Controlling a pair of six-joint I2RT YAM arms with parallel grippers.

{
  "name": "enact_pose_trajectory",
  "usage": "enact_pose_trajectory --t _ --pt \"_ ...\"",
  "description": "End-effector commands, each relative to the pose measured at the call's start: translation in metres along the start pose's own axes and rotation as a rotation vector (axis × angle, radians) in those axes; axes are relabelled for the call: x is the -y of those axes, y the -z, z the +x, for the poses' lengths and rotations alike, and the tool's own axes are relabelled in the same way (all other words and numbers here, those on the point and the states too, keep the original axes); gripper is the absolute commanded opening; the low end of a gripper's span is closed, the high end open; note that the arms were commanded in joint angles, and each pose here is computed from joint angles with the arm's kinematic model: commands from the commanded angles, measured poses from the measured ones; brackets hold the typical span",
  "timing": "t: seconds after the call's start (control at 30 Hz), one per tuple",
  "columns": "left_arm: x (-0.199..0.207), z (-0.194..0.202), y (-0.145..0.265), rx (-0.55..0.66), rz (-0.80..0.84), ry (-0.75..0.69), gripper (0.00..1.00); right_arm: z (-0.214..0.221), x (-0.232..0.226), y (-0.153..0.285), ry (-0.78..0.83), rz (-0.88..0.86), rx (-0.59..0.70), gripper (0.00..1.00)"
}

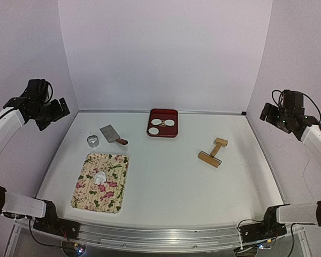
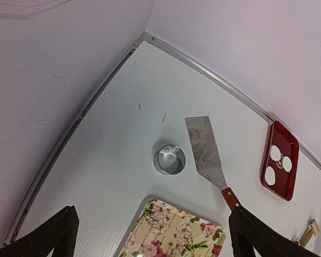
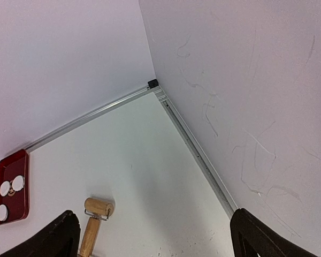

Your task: Roll out the dumpling wrappers from the dough

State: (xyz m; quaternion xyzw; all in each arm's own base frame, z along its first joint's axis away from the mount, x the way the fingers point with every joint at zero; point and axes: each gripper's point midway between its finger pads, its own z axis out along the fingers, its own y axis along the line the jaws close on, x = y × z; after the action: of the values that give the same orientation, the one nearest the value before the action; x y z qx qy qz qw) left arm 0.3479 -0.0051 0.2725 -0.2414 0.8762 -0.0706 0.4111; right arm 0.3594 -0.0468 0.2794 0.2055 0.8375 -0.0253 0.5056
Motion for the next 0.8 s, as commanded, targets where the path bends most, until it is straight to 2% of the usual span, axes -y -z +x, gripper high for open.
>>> enact_pose_trajectory --t 0.0,0.17,0.27,0.6,0.77 --pt "-0.003 -0.003 0.004 -0.013 -0.035 0.026 1.0 -0.016 -0.007 0.006 0.011 -0.033 0.029 0.98" --pt "0.018 0.001 0.001 -0.04 0.078 -0.038 1.0 -0.011 -0.006 0.007 -0.011 -0.04 0.021 0.98" --pt "0.029 0.018 -0.006 -0.097 0.139 -0.022 0.99 -0.008 -0.008 0.004 -0.02 -0.046 0.008 0.98" --pt "0.093 0.148 -0.014 -0.344 0.235 -0.083 0.97 0.03 -0.047 -0.016 -0.019 -0.245 -0.174 0.98" --pt "0.119 0.213 -0.022 -0.48 0.234 -0.142 0.83 0.066 -0.062 -0.026 -0.045 -0.33 -0.307 0.95"
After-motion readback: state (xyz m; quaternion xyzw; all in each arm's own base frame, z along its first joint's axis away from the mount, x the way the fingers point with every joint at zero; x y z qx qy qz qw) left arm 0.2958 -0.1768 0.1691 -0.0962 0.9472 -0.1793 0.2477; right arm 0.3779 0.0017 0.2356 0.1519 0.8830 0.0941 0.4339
